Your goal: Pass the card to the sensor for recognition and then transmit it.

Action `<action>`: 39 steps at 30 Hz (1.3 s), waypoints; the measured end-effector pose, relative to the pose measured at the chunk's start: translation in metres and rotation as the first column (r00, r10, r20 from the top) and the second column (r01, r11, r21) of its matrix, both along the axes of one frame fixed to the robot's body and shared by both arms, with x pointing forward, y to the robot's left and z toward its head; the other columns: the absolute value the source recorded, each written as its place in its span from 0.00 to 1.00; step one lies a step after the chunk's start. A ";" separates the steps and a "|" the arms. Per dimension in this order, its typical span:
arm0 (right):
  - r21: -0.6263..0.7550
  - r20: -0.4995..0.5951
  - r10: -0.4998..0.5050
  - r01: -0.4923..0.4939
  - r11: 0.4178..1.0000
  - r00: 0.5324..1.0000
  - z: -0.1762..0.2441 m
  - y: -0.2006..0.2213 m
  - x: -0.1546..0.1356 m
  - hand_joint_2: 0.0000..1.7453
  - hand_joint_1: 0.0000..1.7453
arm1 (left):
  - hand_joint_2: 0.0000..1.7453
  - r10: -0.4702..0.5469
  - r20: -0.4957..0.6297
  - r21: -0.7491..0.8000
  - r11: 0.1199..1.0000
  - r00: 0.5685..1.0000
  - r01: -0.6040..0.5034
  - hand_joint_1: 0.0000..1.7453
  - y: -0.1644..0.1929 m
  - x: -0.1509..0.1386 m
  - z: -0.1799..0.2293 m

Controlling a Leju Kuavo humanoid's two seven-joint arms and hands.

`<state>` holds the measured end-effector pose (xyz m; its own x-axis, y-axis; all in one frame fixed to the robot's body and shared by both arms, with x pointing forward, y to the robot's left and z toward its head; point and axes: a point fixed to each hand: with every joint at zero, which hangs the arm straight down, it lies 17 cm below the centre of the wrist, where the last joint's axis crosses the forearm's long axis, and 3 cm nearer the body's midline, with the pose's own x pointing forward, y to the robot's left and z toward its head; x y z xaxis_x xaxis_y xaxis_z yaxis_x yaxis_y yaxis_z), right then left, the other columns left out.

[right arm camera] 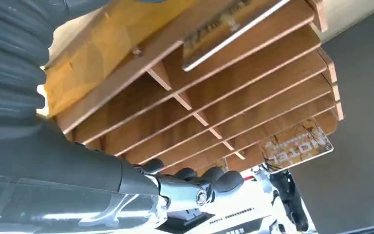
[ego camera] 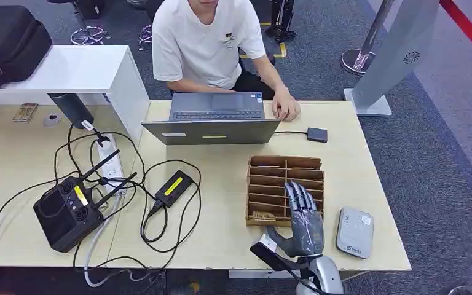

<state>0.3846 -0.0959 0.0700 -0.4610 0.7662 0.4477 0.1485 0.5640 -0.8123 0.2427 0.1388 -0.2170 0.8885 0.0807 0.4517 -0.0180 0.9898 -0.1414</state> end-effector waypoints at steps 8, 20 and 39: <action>0.006 -0.014 -0.003 0.004 1.000 1.000 -0.005 -0.001 -0.005 1.00 0.00 | 1.00 0.000 0.000 0.000 1.000 1.000 0.000 0.00 0.000 0.000 0.000; 0.024 -0.034 -0.013 0.014 1.000 0.999 -0.010 -0.004 -0.006 1.00 1.00 | 1.00 -0.002 0.001 0.001 1.000 1.000 0.002 0.00 0.000 0.000 0.000; 0.033 -0.015 -0.030 0.030 0.999 0.999 -0.003 -0.009 0.004 1.00 1.00 | 1.00 -0.007 0.002 0.004 1.000 1.000 0.007 0.00 0.000 0.000 0.000</action>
<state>0.3889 -0.1053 0.0666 -0.4312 0.7641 0.4798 0.1541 0.5863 -0.7953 0.2426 0.1392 -0.2171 0.8883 0.0730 0.4534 -0.0111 0.9904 -0.1378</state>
